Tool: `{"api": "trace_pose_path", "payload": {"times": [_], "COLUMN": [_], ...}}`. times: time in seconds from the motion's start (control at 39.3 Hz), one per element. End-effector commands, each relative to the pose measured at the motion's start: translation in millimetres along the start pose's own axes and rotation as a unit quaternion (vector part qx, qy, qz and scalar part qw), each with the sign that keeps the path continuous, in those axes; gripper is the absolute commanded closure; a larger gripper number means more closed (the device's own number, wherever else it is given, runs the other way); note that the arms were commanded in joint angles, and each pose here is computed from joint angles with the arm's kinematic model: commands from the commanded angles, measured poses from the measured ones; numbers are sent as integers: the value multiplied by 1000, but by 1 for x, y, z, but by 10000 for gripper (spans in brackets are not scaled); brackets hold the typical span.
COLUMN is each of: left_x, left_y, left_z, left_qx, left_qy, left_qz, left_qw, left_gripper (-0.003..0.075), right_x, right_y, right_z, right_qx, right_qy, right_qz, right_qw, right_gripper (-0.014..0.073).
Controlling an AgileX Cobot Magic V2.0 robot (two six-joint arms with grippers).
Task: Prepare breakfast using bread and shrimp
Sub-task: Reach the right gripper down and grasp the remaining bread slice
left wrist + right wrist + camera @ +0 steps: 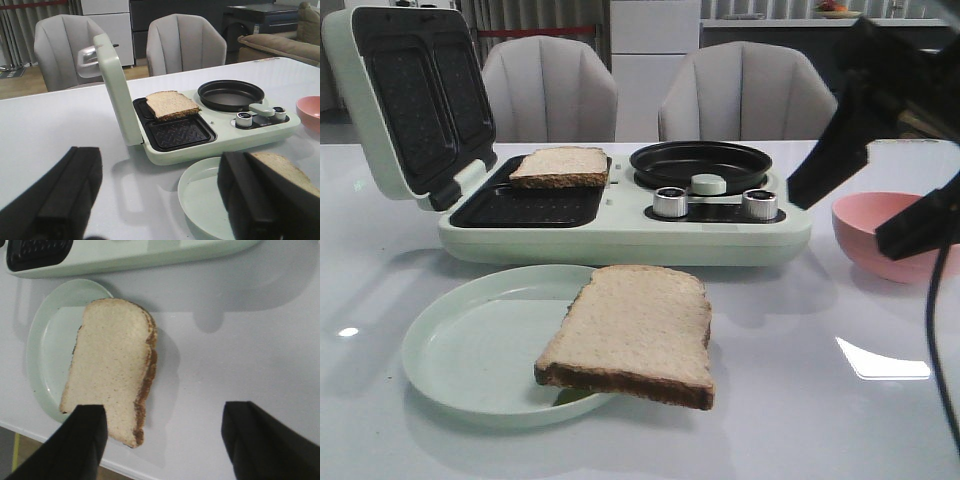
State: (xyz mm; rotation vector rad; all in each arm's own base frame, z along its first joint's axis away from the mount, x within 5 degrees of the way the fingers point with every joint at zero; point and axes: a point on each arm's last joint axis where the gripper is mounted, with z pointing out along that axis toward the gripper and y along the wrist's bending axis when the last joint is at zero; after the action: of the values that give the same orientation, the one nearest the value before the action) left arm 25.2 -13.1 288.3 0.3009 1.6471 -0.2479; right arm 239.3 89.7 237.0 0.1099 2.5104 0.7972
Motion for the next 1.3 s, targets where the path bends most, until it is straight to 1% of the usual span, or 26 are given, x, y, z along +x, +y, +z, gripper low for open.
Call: {"api": "trace_pose_path", "payload": {"times": [0.0, 0.13, 0.2, 0.31, 0.56, 0.74, 0.92, 0.99, 1.15, 1.2, 1.22, 1.27], "left_x": [-15, -15, -15, -15, -15, -15, -15, -15, -15, -15, -15, -15], "left_y": [0, 0, 0, 0, 0, 0, 0, 0, 0, 0, 0, 0], "left_z": [-2, -2, -2, -2, -2, -2, -2, -2, -2, -2, -2, -2], "left_qx": [2, 2, 2, 2, 2, 2, 2, 2, 2, 2, 2, 2], "left_qy": [-48, -48, -48, -48, -48, -48, -48, -48, -48, -48, -48, -48], "left_qz": [-12, -12, -12, -12, -12, -12, -12, -12, -12, -12, -12, -12], "left_qw": [999, 999, 999, 999, 999, 999, 999, 999, 999, 999, 999, 999], "left_gripper": [190, 190, 190, 190, 190, 190, 190, 190, 190, 190, 190, 190], "right_x": [-13, -14, -14, -13, -7, -4, 0, 0, -2, -2, -2, -2], "right_y": [7, 1, 0, -4, -16, -18, -23, -24, -22, -22, -22, -21], "right_z": [13, 38, 54, 69, 98, 110, 122, 125, 126, 126, 126, 126], "right_qx": [-46, -78, -113, -143, -169, -211, -216, -223, -233, -233, -234, -236], "right_qy": [-20, -3, 2, 7, 22, 28, 46, 50, 50, 50, 50, 50], "right_qz": [9, 36, 44, 56, 84, 108, 120, 117, 114, 114, 114, 113], "right_qw": [999, 996, 993, 988, 982, 971, 968, 966, 964, 964, 964, 964], "right_gripper": [15, 15, 15, 15, 15, 15, 27, 87, 310, 365, 384, 396]}}
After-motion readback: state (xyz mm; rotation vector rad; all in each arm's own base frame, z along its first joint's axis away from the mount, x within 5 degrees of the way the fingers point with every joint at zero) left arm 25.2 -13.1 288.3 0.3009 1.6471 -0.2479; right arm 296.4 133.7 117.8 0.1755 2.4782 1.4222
